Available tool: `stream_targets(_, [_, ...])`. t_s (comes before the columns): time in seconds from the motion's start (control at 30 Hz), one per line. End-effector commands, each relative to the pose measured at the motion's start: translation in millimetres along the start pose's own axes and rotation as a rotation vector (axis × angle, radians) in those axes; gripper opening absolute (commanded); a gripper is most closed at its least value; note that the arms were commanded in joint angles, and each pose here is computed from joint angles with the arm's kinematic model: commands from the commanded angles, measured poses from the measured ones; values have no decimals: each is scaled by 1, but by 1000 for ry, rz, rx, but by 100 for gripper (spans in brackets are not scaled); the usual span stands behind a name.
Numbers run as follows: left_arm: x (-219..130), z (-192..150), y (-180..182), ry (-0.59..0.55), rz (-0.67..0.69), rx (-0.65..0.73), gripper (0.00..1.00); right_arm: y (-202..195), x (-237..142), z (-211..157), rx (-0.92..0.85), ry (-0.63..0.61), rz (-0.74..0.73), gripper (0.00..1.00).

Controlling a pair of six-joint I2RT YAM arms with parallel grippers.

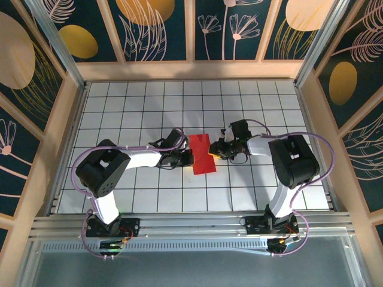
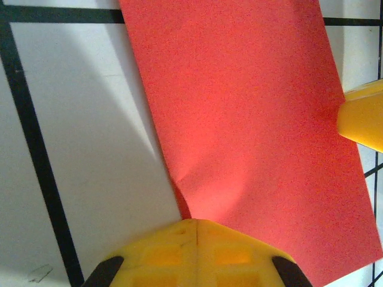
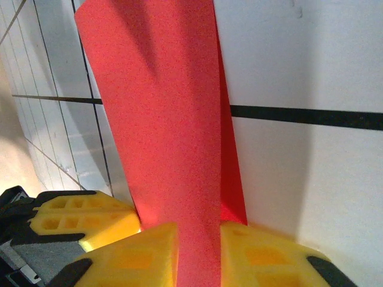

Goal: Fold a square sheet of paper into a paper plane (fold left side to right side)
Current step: Fold the triangle a second time at the center of the table.

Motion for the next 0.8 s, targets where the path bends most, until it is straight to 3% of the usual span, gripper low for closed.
stream_targets(0.0, [-2, -3, 11, 3, 81, 14, 0, 4, -1, 8, -26, -2, 13, 20])
stream_targets(0.17, [-28, 20, -7, -98, 90, 82, 0, 10, -9, 8, -23, -8, 20, 6])
stream_targets(0.27, [-60, 37, -20, -199, 104, 143, 14, 17, -18, 8, -14, -28, 17, 1])
stream_targets(0.37, [-82, 39, -34, -270, 34, 209, 24, 23, -25, 7, 0, -43, 18, 0])
stream_targets(0.53, [-95, 13, -62, -325, -45, 389, 33, 25, -31, 4, 58, -67, 14, 0])
stream_targets(0.77, [-72, -31, -98, -285, -19, 618, 42, 31, -37, 3, 95, -91, 43, 0])
Point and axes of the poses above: each hand's point on the last joint's axis, 136 mm out from that joint toward the fingers, its own x axis out along the fingers, its own y axis along the line the jaws close on, z = x × y, the point moved 5 cm from there along -x, back along the fingers, and after that the axes turned 2 degrees about x, right-handed, at the moved point
